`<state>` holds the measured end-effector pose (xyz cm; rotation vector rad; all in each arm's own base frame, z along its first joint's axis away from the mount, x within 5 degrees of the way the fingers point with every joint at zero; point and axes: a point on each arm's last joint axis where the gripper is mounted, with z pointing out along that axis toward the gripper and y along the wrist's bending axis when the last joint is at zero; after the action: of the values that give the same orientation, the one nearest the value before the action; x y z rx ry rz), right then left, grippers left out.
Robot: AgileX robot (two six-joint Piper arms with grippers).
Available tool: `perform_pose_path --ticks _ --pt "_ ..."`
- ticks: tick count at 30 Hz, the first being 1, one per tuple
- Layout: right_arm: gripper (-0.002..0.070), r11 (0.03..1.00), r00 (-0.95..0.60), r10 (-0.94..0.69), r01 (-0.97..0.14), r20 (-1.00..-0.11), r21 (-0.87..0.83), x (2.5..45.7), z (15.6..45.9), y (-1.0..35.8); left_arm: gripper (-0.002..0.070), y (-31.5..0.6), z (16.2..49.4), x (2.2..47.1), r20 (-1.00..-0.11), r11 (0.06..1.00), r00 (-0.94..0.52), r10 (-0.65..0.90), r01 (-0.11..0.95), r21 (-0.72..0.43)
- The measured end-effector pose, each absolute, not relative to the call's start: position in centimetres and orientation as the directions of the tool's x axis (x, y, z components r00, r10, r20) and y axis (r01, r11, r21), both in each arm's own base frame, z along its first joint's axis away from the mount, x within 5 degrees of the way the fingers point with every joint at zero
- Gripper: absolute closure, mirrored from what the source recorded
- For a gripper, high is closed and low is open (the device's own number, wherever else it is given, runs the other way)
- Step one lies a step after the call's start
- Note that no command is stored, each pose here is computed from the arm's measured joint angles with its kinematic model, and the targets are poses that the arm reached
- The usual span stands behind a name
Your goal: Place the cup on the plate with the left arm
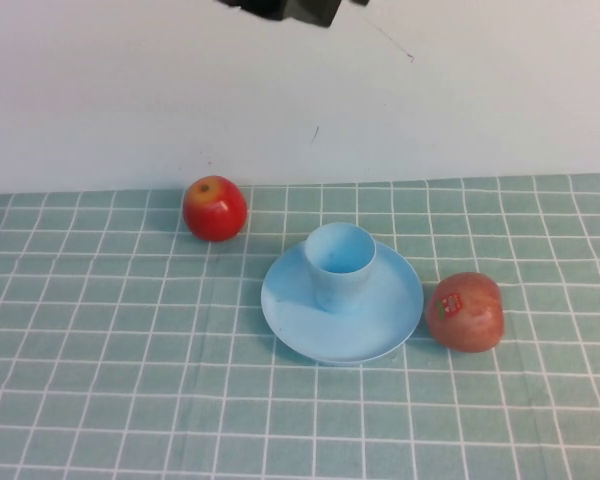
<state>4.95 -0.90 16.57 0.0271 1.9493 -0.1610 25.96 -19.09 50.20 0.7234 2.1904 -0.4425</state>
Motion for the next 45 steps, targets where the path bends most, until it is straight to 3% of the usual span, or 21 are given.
perform_pose_path --ticks 8,13,20,24,29,35,40,45 --pt "0.0678 0.99 -0.376 -0.057 0.095 -0.925 -0.1 5.0 16.6 -0.9 0.0672 -15.7 47.2 16.1 -0.675 0.772 -0.622 0.396 0.623 -0.121" --pt "0.0678 0.99 -0.376 -0.057 0.095 -0.925 -0.1 5.0 16.6 -0.9 0.0673 -13.5 44.3 11.7 -0.68 0.74 -0.632 0.372 0.644 -0.194" --pt "0.0678 0.99 -0.376 -0.057 0.095 -0.925 -0.1 5.0 16.6 -0.9 0.0673 -10.7 43.6 9.0 -0.704 0.741 -0.633 0.323 0.631 -0.228" --pt "0.0678 0.99 -0.376 -0.057 0.095 -0.925 -0.1 5.0 16.6 -0.9 0.0673 -9.8 43.5 9.2 -0.709 0.788 -0.629 0.318 0.592 -0.171" --pt "0.0678 0.99 -0.376 -0.057 0.095 -0.925 -0.1 5.0 16.6 -0.9 0.0673 -8.5 43.5 10.1 -0.739 0.862 -0.605 0.295 0.502 -0.066" --pt "0.0678 0.99 -0.376 -0.057 0.095 -0.925 -0.1 5.0 16.6 -0.9 0.0672 -5.5 41.7 11.1 -0.826 0.945 -0.553 0.108 0.314 -0.086" --pt "0.0678 0.99 -0.376 -0.057 0.095 -0.925 -0.1 5.0 16.6 -0.9 0.0672 -2.4 36.7 10.1 -0.89 0.979 -0.45 -0.079 0.135 -0.155" --pt "0.0678 0.99 -0.376 -0.057 0.095 -0.925 -0.1 5.0 16.6 -0.9 0.0673 -0.6 30.4 7.9 -0.924 0.983 -0.341 -0.17 0.012 -0.185"
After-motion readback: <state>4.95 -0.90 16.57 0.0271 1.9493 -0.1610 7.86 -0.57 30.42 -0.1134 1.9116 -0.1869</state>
